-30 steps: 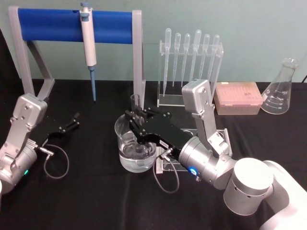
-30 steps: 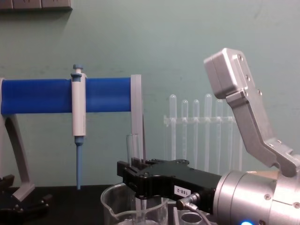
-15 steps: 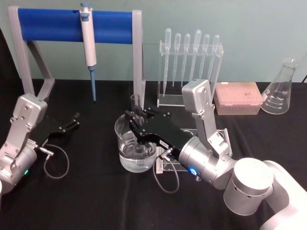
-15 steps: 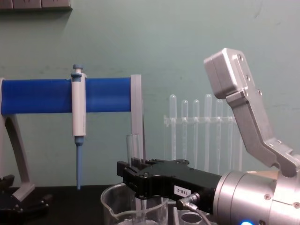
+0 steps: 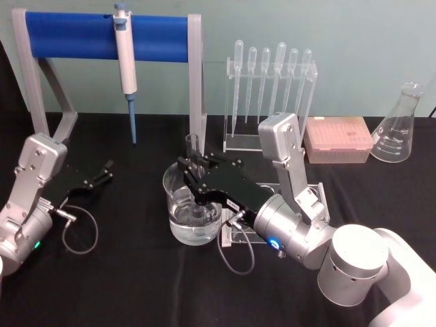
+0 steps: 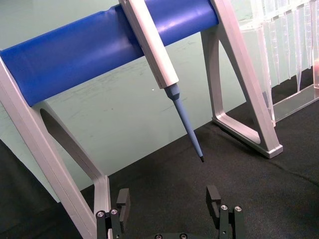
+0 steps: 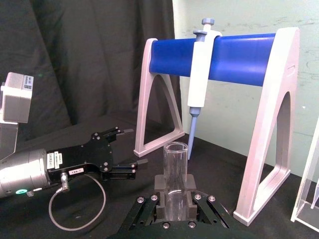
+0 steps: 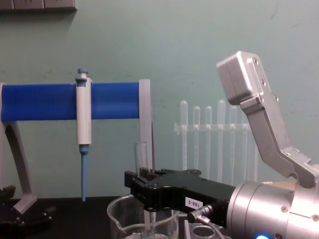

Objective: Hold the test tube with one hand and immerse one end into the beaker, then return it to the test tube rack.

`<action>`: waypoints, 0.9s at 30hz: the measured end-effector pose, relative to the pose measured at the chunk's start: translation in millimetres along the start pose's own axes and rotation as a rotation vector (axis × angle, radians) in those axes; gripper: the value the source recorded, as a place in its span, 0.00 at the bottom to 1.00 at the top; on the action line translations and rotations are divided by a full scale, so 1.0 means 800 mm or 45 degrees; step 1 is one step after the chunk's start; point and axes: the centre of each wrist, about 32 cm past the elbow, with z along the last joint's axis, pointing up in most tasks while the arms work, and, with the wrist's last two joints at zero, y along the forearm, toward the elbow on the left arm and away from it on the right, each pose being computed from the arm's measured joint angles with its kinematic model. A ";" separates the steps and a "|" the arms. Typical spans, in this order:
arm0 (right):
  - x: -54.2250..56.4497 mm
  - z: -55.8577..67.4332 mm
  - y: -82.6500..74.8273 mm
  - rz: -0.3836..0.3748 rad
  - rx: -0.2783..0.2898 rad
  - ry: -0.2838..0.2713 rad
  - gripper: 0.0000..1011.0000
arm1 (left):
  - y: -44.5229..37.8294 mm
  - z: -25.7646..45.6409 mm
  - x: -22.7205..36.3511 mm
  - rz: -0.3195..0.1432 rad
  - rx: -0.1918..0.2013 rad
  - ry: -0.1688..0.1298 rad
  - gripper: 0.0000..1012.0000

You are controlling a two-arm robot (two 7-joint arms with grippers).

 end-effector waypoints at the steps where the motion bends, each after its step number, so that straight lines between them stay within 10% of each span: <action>1: 0.000 0.000 0.000 0.000 0.000 0.000 0.22 | 0.000 0.0000 0.0000 0.000 0.000 0.000 0.99; 27: 0.000 0.000 0.000 0.000 0.000 0.000 0.22 | 0.000 0.0000 0.0000 0.000 0.000 0.000 0.99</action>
